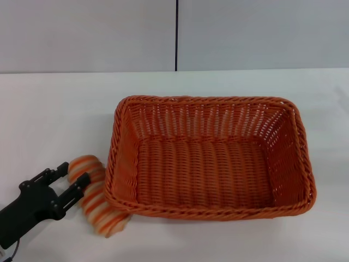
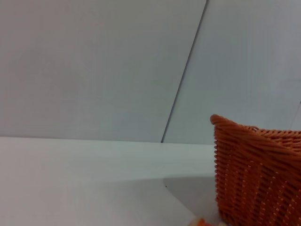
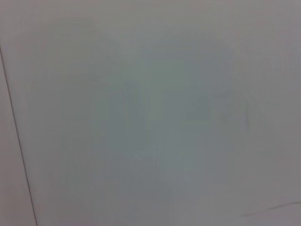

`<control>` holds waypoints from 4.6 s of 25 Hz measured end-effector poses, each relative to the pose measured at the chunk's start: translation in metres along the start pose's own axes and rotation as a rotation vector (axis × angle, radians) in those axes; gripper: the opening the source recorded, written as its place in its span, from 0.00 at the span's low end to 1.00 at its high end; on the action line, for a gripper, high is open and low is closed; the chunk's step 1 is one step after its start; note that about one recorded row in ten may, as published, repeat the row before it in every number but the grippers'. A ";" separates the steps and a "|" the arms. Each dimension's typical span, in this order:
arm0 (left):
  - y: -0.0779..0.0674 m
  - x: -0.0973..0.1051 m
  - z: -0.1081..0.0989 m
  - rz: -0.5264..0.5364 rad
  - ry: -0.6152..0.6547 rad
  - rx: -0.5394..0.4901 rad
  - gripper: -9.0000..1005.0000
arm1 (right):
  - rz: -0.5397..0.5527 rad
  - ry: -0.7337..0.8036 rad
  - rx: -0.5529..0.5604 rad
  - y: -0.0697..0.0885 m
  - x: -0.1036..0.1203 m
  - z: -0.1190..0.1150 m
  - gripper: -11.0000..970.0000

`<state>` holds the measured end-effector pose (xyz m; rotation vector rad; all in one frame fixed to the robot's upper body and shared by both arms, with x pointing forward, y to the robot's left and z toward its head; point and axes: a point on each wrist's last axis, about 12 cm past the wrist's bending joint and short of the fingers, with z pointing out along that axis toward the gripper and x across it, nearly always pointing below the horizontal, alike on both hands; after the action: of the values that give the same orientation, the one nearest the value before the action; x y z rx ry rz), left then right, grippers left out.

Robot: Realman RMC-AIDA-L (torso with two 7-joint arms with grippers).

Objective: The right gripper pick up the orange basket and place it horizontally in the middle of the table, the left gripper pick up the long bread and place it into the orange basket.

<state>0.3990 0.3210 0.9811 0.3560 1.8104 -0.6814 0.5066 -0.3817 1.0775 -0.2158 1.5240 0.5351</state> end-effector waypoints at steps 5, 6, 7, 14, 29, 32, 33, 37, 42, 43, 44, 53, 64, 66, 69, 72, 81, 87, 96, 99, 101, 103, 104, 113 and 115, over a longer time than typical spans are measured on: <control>0.000 -0.001 0.001 0.004 0.001 0.011 0.58 | -0.002 -0.001 -0.001 0.000 0.000 0.000 0.60; 0.000 -0.001 0.002 0.004 0.001 0.014 0.57 | -0.002 -0.001 -0.001 0.000 0.000 0.001 0.60; -0.001 -0.001 0.002 0.005 0.002 0.019 0.56 | -0.003 -0.002 -0.001 0.000 0.000 0.001 0.60; -0.001 -0.002 0.002 0.004 -0.002 0.024 0.49 | -0.003 -0.003 -0.002 0.000 -0.001 0.001 0.60; -0.002 -0.003 0.001 0.003 -0.012 0.035 0.37 | 0.000 -0.002 -0.002 0.001 0.001 0.001 0.60; -0.002 -0.003 0.001 0.004 -0.012 0.035 0.34 | 0.004 -0.002 -0.003 0.002 0.002 0.001 0.60; -0.002 -0.003 0.001 0.004 -0.012 0.035 0.34 | 0.004 -0.002 -0.003 0.002 0.002 0.001 0.60; -0.002 -0.003 0.001 0.005 -0.011 0.035 0.31 | 0.005 -0.002 -0.004 0.002 0.002 0.001 0.60; -0.002 -0.003 0.000 0.006 -0.010 0.033 0.27 | 0.005 -0.002 -0.004 0.002 0.002 0.002 0.60; -0.002 -0.003 0.000 0.006 -0.010 0.033 0.27 | 0.005 -0.002 -0.004 0.002 0.002 0.002 0.60; -0.002 -0.003 0.000 0.006 -0.011 0.034 0.26 | 0.005 -0.002 -0.004 0.002 0.002 0.002 0.60; 0.005 -0.009 -0.005 -0.014 -0.055 -0.010 0.21 | 0.005 -0.002 -0.004 0.002 0.002 0.002 0.60; 0.027 -0.035 -0.032 -0.027 -0.296 -0.199 0.16 | 0.007 -0.008 -0.004 0.002 0.002 0.000 0.60; 0.027 -0.038 -0.033 -0.027 -0.332 -0.201 0.15 | 0.008 -0.008 -0.005 0.003 0.002 0.000 0.60; 0.027 -0.053 -0.029 -0.026 -0.455 -0.189 0.15 | 0.018 -0.010 -0.009 0.004 0.004 0.002 0.60; 0.023 -0.072 -0.012 -0.032 -0.564 -0.110 0.14 | 0.022 -0.016 -0.019 0.007 0.004 0.006 0.60; -0.017 -0.106 0.073 -0.043 -0.516 0.371 0.14 | 0.037 -0.022 -0.030 0.013 0.008 0.010 0.60; -0.045 -0.106 0.106 0.013 -0.363 0.595 0.15 | 0.046 -0.023 -0.032 0.015 0.010 0.010 0.60; -0.034 -0.100 0.088 -0.029 -0.447 0.465 0.37 | 0.045 -0.024 -0.040 0.016 0.011 0.013 0.60; -0.030 -0.098 0.082 -0.039 -0.468 0.427 0.48 | 0.044 -0.025 -0.043 0.017 0.010 0.014 0.60; -0.029 -0.097 0.079 -0.043 -0.479 0.406 0.52 | 0.043 -0.025 -0.047 0.017 0.010 0.016 0.60; -0.026 -0.096 0.075 -0.046 -0.494 0.386 0.55 | 0.042 -0.027 -0.050 0.017 0.009 0.016 0.60; -0.025 -0.096 0.072 -0.048 -0.505 0.372 0.57 | 0.042 -0.027 -0.051 0.017 0.009 0.016 0.60; -0.015 -0.087 0.038 0.062 -0.678 0.122 0.78 | 0.064 -0.071 -0.009 0.016 0.009 0.011 0.60; -0.014 -0.082 0.028 0.111 -0.718 0.025 0.84 | 0.079 -0.102 0.028 0.014 0.010 0.006 0.60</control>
<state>0.4402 0.3005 1.0558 0.1892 1.0930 -0.6470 0.5053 -0.3644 1.0705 -0.1054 1.4444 0.5786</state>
